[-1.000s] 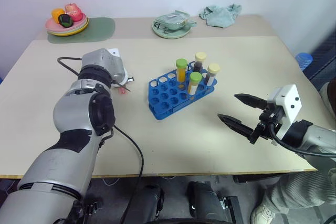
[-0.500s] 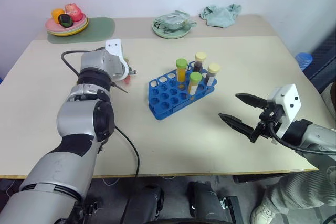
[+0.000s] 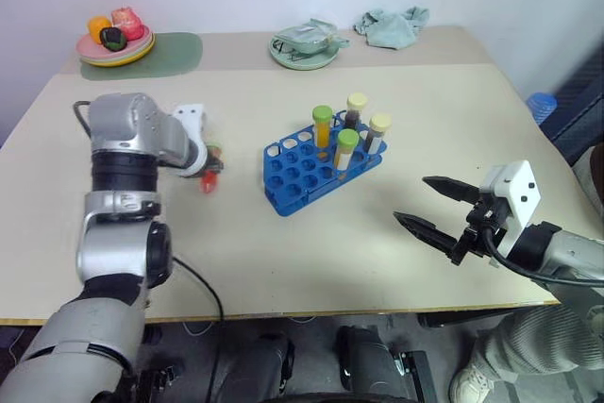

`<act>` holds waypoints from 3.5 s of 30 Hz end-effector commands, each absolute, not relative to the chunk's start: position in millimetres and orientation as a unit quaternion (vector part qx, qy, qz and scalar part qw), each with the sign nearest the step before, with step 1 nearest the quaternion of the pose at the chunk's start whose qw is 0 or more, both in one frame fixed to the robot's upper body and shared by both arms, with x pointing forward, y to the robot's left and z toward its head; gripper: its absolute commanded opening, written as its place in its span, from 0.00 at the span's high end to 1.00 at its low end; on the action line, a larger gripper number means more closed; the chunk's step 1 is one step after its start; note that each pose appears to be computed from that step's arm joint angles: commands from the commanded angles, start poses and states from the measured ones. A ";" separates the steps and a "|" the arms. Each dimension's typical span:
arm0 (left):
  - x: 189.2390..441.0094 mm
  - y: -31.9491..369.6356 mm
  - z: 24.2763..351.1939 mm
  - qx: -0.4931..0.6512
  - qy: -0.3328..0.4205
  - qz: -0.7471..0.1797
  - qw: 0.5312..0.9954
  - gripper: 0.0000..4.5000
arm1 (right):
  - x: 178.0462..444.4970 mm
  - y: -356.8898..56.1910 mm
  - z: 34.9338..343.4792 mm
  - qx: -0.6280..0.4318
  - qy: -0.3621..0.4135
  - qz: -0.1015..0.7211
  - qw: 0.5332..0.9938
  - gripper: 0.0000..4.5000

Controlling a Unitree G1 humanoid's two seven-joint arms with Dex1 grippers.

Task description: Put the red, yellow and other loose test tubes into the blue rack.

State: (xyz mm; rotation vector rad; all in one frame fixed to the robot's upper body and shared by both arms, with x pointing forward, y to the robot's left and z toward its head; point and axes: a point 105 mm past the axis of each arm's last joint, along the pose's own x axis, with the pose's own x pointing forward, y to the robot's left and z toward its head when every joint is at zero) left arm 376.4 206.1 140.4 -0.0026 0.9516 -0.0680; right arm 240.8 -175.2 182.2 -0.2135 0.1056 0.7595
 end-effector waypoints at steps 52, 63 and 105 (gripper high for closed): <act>393.0 183.8 139.5 -0.001 0.505 -0.012 0.863 0.81 | 235.9 -174.9 181.7 -0.104 0.036 0.363 0.925 0.06; 392.4 160.2 226.0 -0.022 0.210 -0.212 0.954 0.81 | 241.9 -171.1 186.5 -0.104 0.030 0.371 0.922 0.06; 412.0 71.7 184.9 -0.018 -0.078 -0.483 0.872 0.81 | 220.8 -155.4 189.8 -0.093 -0.005 0.287 0.953 0.06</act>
